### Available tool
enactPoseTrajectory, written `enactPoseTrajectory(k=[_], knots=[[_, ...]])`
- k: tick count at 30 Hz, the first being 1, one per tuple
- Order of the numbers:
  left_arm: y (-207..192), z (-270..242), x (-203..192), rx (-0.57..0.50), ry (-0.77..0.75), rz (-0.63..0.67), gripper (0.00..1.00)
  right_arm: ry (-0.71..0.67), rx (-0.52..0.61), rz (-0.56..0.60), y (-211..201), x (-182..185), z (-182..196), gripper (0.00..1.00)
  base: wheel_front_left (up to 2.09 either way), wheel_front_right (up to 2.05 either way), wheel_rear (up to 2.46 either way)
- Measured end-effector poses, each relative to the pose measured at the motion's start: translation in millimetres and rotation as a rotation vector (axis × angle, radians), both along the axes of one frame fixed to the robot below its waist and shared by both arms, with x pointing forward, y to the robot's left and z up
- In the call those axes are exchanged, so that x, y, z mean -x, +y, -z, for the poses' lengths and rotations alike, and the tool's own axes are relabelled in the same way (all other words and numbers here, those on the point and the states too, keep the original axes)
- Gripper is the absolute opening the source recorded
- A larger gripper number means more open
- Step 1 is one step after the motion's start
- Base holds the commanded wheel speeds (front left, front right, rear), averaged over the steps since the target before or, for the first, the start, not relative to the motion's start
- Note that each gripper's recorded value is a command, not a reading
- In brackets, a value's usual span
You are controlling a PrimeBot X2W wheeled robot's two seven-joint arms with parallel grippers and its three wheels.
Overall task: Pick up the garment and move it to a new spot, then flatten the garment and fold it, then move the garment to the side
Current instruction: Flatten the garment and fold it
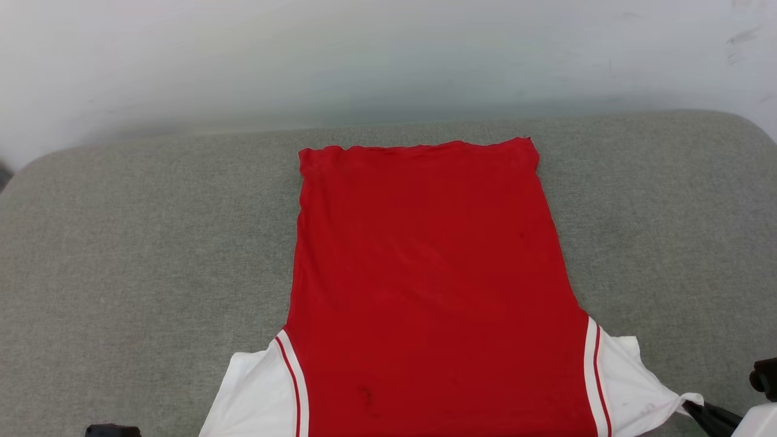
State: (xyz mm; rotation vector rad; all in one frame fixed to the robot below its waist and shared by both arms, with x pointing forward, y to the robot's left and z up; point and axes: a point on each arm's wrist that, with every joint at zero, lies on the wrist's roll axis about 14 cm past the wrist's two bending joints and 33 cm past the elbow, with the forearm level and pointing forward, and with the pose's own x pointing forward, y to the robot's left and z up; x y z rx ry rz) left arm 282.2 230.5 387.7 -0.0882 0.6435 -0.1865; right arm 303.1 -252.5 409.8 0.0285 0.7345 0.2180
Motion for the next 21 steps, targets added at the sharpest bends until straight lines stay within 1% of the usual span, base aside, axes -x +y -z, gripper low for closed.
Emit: enactPoseTrajectory(k=[2,3,4,8,10,13,17,19,21], knots=[[-1.6,0.1,-2.3,0.008,-0.002,-0.002,0.0,0.006,-0.007,0.003,1.3,-2.4,0.5,0.0,0.0,0.0,0.0],[-2.3,-0.8,-5.1,0.011,-0.006,-0.001,0.0,0.006,-0.013,0.007,2.1,-4.7,0.0,0.33,0.0,0.0,0.0],[-4.0,-2.7,-8.0,0.016,-0.013,0.003,0.0,0.002,-0.019,0.007,3.0,-7.9,-1.6,1.0,0.0,0.0,0.0],[-19.0,-13.5,-15.8,0.072,-0.043,0.03,0.0,0.018,-0.064,0.006,9.5,-20.2,-7.9,1.0,0.0,0.0,0.0],[-26.2,-19.9,-20.0,0.096,-0.059,0.042,0.0,-0.018,-0.067,-0.003,10.1,-35.3,-20.0,1.0,0.0,0.0,0.0],[-34.4,-25.2,-20.5,0.119,-0.063,0.057,0.0,-0.097,-0.066,-0.008,9.2,-64.7,-43.4,1.0,0.0,0.0,0.0],[-44.7,-26.8,-16.9,0.132,-0.036,0.091,0.0,-0.158,-0.049,-0.007,8.5,-105.4,-63.9,1.0,0.0,0.0,0.0],[-48.9,-28.4,-17.5,0.14,-0.03,0.1,0.0,-0.226,-0.048,0.005,10.1,-135.9,-81.3,1.0,0.0,0.0,0.0],[-53.3,-32.4,-21.6,0.152,-0.037,0.105,0.0,-0.279,-0.087,0.027,17.4,-165.8,-94.9,1.0,0.0,0.0,0.0]])
